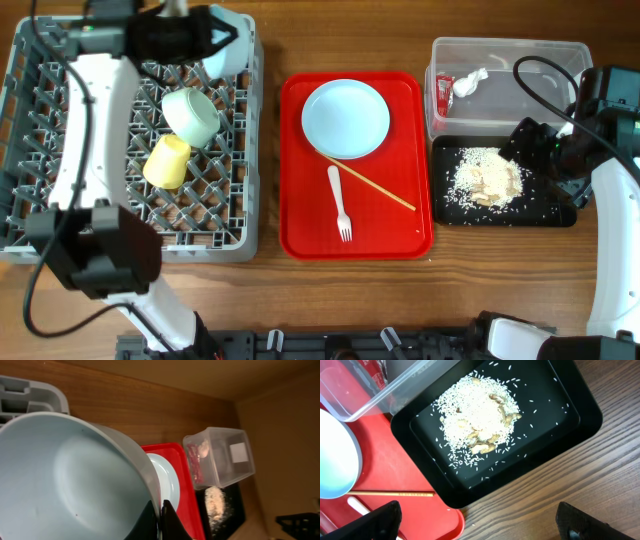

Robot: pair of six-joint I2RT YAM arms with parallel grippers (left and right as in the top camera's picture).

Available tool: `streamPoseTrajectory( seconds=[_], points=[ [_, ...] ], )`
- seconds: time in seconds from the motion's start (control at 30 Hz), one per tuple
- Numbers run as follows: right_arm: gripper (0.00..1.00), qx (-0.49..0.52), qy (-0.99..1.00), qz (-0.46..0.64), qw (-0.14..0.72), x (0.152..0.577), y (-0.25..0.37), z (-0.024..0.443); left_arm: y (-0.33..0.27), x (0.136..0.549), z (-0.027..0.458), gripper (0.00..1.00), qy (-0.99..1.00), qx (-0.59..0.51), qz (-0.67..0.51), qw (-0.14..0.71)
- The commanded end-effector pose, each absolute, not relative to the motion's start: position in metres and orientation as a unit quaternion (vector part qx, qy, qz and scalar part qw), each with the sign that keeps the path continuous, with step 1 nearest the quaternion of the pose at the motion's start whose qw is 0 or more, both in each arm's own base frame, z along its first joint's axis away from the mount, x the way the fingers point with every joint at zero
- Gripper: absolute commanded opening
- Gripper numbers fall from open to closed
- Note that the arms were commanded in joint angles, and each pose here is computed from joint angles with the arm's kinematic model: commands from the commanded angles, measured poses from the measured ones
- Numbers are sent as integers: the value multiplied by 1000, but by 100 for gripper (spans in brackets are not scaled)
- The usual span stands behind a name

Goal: Sort waste into correct bins and load items into the dishwasher rack
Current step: 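Carry the blue bowl to the rack and stand it in the back row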

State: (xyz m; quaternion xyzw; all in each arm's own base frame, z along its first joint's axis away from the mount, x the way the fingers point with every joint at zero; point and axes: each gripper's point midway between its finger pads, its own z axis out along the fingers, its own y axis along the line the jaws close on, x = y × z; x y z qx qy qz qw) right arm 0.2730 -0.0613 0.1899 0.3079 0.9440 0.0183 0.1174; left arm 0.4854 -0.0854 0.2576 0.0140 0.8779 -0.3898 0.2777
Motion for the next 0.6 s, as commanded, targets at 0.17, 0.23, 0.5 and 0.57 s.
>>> streamPoseTrajectory(
  seconds=[0.17, 0.23, 0.5, 0.57],
  points=[
    [100, 306, 944, 6, 120, 272, -66, 191, -60, 502, 225, 4, 819, -4, -524, 233],
    [100, 306, 944, 6, 119, 271, -66, 191, -53, 507, 216, 4, 813, -10, -535, 231],
    [100, 306, 945, 6, 117, 270, -66, 191, -44, 518, 197, 4, 788, -3, -571, 231],
    [100, 306, 945, 6, 116, 270, -66, 191, -41, 519, 194, 4, 788, -5, -570, 232]
  ],
)
